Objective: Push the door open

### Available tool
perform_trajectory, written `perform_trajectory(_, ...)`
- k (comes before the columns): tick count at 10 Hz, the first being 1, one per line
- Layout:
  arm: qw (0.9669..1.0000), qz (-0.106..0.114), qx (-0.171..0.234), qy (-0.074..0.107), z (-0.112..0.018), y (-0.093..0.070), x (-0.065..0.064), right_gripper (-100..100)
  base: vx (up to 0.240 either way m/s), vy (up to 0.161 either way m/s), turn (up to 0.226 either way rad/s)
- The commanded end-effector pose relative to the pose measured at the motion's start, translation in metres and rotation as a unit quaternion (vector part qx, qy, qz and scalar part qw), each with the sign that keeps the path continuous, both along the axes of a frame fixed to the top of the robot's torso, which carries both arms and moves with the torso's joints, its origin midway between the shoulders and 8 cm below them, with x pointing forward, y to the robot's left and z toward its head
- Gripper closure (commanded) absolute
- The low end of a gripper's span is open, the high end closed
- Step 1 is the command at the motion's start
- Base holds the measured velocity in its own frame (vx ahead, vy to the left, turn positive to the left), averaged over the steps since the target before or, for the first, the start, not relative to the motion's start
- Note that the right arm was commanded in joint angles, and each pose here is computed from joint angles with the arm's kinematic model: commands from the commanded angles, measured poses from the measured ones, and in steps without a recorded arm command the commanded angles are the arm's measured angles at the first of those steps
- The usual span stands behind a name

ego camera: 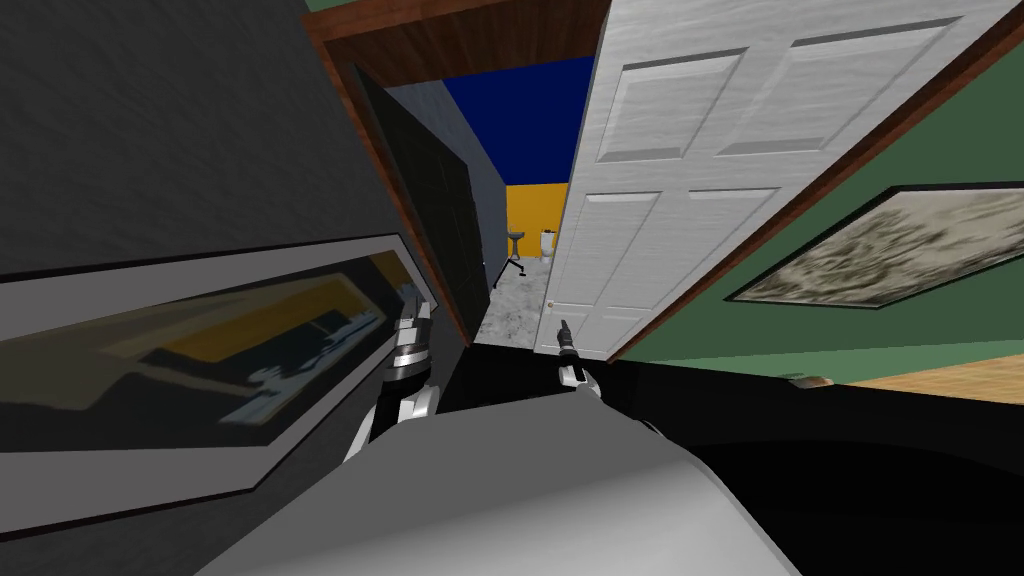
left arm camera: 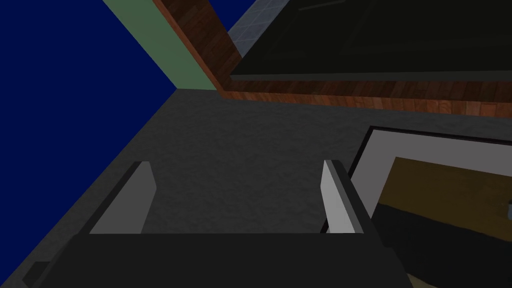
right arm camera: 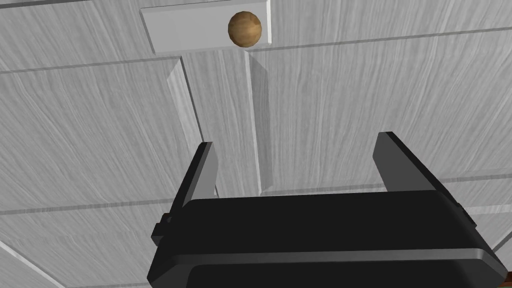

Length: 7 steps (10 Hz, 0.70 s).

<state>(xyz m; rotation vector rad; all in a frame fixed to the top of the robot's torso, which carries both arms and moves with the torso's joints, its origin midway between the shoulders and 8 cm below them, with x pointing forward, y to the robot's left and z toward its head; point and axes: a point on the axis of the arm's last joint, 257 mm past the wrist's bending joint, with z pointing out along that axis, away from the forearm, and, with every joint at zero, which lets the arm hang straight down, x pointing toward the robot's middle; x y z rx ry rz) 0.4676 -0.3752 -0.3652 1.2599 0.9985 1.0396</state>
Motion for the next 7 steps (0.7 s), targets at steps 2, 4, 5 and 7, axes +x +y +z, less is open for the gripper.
perform_trajectory(2, 0.9999, -0.004, 0.004, 0.009, -0.009, -0.003, -0.002, -100, 0.073, -0.013, 0.058)
perform_trajectory(4, 0.9998, -0.008, 0.008, 0.016, -0.016, -0.005, -0.004, -100, 0.072, -0.010, 0.061)
perform_trajectory(5, 0.9996, -0.011, 0.011, 0.021, -0.022, -0.007, -0.005, -100, 0.098, -0.009, 0.105)
perform_trajectory(7, 0.9996, -0.011, 0.012, 0.022, -0.022, -0.007, -0.005, -100, 0.078, -0.021, 0.040)
